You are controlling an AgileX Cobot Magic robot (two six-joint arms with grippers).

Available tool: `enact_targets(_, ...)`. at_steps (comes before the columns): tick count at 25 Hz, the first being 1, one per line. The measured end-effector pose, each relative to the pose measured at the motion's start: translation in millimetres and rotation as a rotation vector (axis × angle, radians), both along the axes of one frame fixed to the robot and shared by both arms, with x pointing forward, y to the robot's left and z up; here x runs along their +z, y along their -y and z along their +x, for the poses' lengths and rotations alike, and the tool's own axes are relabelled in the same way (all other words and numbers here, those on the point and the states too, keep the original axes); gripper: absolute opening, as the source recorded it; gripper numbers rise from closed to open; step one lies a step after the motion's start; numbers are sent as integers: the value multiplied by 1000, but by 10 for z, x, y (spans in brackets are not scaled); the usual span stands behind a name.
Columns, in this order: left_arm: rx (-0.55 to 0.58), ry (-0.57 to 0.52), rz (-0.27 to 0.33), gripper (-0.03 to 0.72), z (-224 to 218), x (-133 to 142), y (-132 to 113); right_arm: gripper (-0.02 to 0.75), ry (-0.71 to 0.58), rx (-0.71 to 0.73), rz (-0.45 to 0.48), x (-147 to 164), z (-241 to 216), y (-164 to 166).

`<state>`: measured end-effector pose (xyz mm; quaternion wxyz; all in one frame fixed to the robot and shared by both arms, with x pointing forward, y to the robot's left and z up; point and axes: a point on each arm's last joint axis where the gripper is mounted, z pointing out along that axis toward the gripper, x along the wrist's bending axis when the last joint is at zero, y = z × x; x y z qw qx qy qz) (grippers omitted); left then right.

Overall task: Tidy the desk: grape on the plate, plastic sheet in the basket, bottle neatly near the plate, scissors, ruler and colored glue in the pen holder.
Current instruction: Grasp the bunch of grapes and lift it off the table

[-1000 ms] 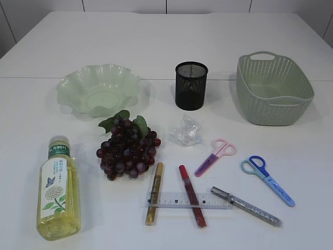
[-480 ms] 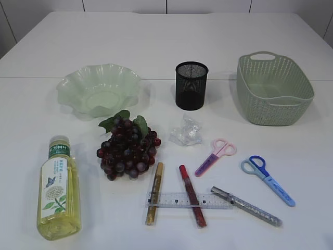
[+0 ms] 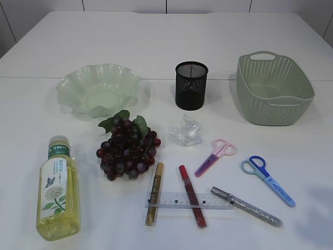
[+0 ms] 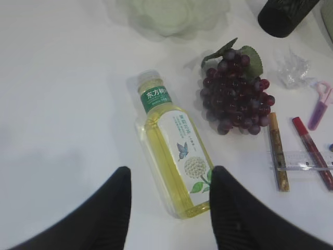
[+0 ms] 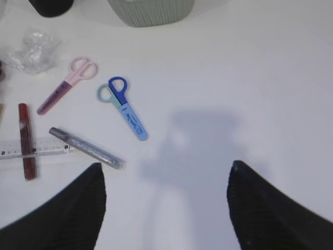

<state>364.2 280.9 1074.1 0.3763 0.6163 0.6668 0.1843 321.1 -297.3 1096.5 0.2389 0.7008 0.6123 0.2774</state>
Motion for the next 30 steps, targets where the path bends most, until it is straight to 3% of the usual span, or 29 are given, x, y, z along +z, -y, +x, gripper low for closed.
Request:
enact_targets(5, -35, -65, -2, 363, 359, 97, 62, 565, -100, -4, -2, -95, 206, -7)
enact_targets(10, -122, -148, 6, 363, 856, 140, 269, 565, -105, -3, -3, -114, 286, -11)
enact_targets(14, -224, -207, 23, 363, 1249, 100, 582, 565, -123, 9, -4, -142, 351, -28)
enact_targets(18, -347, -242, 81, 363, 1582, 9, 1008, 564, -171, 14, -7, -202, 460, -39)
enact_targets(22, -360, -313, 114, 375, 1921, -229, 1312, 563, -230, 28, -20, -281, 563, -45)
enact_targets(24, -352, -350, 123, 403, 2071, -356, 1411, 561, -242, 33, -24, -298, 583, -46)
enact_targets(30, -351, -453, 152, 589, 2332, -752, 1608, 553, -243, 33, -24, -299, 585, -46)
